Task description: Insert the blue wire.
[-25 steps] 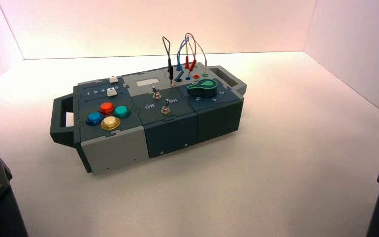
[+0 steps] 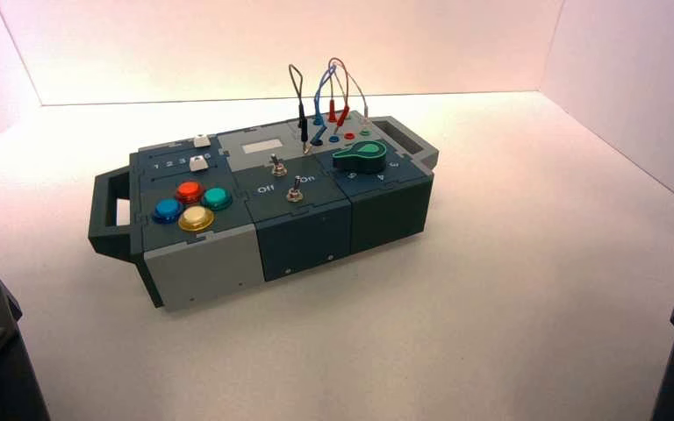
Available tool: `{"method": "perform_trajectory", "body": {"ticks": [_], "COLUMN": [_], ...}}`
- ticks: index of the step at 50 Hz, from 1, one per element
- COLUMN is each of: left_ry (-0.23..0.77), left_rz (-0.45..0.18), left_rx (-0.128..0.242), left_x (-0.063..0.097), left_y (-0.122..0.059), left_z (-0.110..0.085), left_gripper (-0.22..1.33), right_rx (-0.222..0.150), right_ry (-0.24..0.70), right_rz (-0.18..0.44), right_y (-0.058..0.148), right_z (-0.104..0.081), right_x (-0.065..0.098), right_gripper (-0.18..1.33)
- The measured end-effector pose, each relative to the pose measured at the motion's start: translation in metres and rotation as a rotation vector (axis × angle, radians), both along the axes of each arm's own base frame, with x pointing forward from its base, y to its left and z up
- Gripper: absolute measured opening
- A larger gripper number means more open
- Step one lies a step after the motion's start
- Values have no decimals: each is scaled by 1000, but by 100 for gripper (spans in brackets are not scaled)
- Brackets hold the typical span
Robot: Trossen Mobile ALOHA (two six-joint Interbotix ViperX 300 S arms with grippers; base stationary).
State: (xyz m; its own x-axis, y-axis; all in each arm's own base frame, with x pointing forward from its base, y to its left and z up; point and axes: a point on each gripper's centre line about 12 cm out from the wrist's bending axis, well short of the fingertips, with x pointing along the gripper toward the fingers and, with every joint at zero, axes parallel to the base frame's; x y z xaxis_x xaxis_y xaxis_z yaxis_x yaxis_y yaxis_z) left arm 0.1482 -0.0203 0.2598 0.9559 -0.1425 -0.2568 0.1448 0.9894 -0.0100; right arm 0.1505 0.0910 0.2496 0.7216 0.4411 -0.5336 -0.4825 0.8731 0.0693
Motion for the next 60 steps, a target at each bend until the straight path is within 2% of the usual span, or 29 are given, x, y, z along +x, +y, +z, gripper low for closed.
{"method": "perform_trajectory", "body": {"ticks": [1,6,11,16,20,23,30,37,47,54,60], "left_ry": [0,3,8,24,27,30,18,11,3,4,3], "left_rz": [0,-1,-2,-3,-5,-6,-6,-6,-7,-5,-6], "left_rx": [0,0,-1,2,1,2,-3,-3,-2,-2,-4], "left_x": [0,0,0,-1,-1,-2,-3,-5,-6,-6,-6], "left_y": [0,0,0,0,-1,-1,0,0,0,0,0], "left_z": [0,0,0,-3,-3,-3,-1,0,1,1,1], "left_gripper": [27,27,27,27,27,27,27,27,27,27,27], "right_rx": [-2,-9,-32,-51,-52,-47,-8,17,0,-27,-36], "right_ry": [17,76,164,225,267,281,328,397,493,552,571], "right_rz": [35,122,197,231,228,224,206,181,143,125,115], "right_y": [7,25,48,66,78,83,102,117,135,155,168], "right_z": [-3,-11,-22,-27,-29,-29,-28,-37,-64,-86,-97], "right_x": [-2,-7,-8,-3,5,9,23,34,49,68,81], "right_gripper": [9,14,33,59,74,74,74,74,74,74,74]}}
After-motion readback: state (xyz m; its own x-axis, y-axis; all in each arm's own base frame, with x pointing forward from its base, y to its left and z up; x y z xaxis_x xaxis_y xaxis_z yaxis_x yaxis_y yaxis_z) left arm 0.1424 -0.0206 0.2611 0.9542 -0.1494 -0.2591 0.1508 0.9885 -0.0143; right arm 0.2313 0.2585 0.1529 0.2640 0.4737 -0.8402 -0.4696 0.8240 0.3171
